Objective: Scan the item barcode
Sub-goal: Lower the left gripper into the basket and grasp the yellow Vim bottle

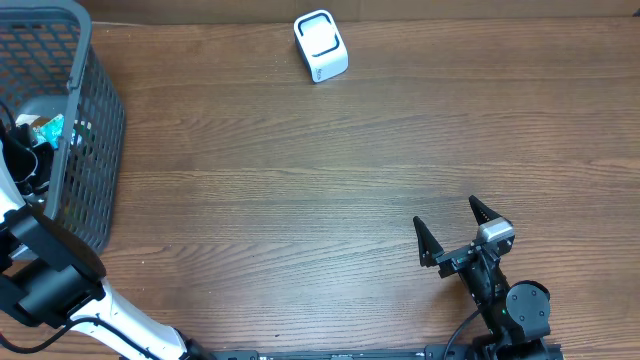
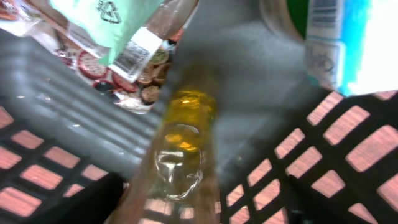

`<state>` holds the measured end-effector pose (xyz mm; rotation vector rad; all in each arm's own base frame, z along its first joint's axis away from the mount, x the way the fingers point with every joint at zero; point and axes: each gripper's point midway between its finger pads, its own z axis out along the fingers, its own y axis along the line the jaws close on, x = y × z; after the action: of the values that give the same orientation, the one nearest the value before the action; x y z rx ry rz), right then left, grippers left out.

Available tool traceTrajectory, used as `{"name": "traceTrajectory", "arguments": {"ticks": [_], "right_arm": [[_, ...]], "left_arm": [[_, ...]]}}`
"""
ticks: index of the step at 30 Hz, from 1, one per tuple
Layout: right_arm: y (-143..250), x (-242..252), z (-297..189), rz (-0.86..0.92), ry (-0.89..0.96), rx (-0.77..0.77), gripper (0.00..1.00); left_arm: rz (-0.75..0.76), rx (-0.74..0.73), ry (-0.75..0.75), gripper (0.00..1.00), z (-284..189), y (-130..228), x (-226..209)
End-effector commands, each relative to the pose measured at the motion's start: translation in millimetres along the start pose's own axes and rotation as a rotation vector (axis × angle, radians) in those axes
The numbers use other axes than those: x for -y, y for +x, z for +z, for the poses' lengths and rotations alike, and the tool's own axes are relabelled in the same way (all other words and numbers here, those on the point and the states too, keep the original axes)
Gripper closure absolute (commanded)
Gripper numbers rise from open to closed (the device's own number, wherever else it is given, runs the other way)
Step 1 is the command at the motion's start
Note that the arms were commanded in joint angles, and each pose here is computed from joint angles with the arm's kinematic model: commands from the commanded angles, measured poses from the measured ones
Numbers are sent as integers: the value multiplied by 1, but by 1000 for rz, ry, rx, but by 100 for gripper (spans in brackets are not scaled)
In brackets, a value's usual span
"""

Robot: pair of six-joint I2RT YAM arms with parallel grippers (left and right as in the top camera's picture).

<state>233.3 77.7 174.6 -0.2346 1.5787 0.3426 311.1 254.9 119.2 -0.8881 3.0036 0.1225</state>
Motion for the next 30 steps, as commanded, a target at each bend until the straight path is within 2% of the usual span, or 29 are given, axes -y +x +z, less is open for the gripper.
{"name": "traceTrajectory", "arguments": {"ticks": [1, 6, 9, 11, 16, 21, 26, 30], "right_arm": [[3, 1, 0, 3, 5, -2, 0], [3, 1, 0, 3, 5, -1, 0], [3, 1, 0, 3, 5, -2, 0], [3, 1, 0, 3, 5, -1, 0], [3, 1, 0, 3, 5, -1, 0], [3, 1, 0, 3, 5, -1, 0], [3, 1, 0, 3, 5, -1, 0], [3, 1, 0, 3, 5, -2, 0]], "left_arm": [[-15, 1, 7, 40, 1, -1, -5], [-35, -1, 10, 50, 1, 0, -12], [-66, 6, 21, 67, 1, -1, -13], [-73, 10, 41, 71, 1, -2, -10], [-73, 37, 89, 76, -1, -8, -2], [-73, 88, 119, 85, -16, -18, 2], [-67, 184, 187, 87, -59, -33, 10], [-54, 329, 229, 87, -121, -46, 14]]}}
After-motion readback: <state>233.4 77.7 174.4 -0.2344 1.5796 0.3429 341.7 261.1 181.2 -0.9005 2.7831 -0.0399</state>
